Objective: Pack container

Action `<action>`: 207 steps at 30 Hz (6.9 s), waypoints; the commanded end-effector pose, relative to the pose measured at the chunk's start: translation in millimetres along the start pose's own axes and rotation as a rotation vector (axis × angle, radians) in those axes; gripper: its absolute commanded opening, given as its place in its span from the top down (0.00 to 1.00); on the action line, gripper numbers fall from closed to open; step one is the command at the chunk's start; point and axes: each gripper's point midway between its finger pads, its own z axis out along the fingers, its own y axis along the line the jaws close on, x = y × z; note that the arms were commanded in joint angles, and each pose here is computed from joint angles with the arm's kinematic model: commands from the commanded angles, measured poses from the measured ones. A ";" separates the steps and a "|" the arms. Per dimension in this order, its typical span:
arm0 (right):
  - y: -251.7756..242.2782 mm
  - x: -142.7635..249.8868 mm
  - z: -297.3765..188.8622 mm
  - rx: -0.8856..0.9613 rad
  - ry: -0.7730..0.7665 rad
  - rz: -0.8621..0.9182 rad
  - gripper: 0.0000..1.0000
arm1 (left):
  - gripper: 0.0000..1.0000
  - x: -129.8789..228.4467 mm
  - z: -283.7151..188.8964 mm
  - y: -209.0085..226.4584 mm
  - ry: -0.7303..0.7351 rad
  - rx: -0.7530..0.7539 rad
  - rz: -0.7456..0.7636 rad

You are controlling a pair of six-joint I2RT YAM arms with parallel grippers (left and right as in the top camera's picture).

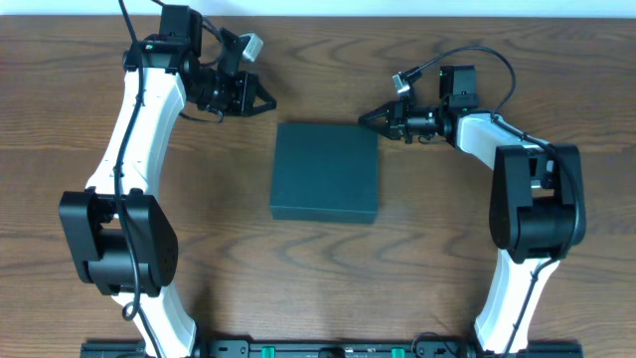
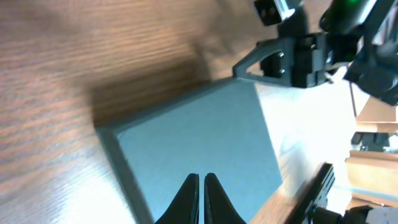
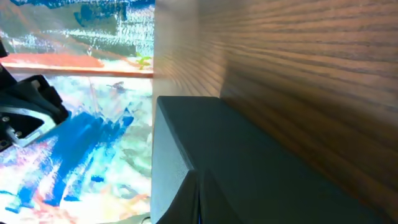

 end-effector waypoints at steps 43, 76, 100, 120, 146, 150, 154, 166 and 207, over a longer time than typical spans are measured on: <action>219.4 192.3 -173.8 0.466 -0.204 -0.527 0.98 | 0.94 140.7 -198.2 -211.1 -0.279 -0.085 0.410; 220.6 225.6 -188.2 0.513 -0.223 -0.527 0.01 | 0.05 174.7 -208.2 -215.5 -0.275 -0.137 0.389; 220.6 225.6 -188.2 0.513 -0.223 -0.527 0.01 | 0.05 206.5 -203.8 -129.3 -0.522 -0.573 0.479; 220.6 225.6 -188.2 0.513 -0.223 -0.527 0.01 | 0.05 220.3 -115.3 -11.0 -0.759 -0.643 0.350; 220.6 225.6 -188.2 0.513 -0.223 -0.527 0.01 | 0.05 243.9 -65.8 58.0 -0.739 -0.664 0.105; 220.6 225.6 -188.2 0.513 -0.223 -0.527 0.01 | 0.05 243.6 -66.0 57.9 -0.740 -0.664 0.105; 220.6 225.6 -188.2 0.513 -0.223 -0.527 0.01 | 0.05 243.5 -66.1 57.8 -0.741 -0.664 0.105; 220.6 225.6 -188.2 0.513 -0.223 -0.527 0.01 | 0.05 243.5 -66.1 57.8 -0.741 -0.664 0.105; 28.1 226.8 -183.3 0.831 -0.552 -0.815 0.01 | 0.05 243.5 -66.1 57.8 -0.741 -0.664 0.105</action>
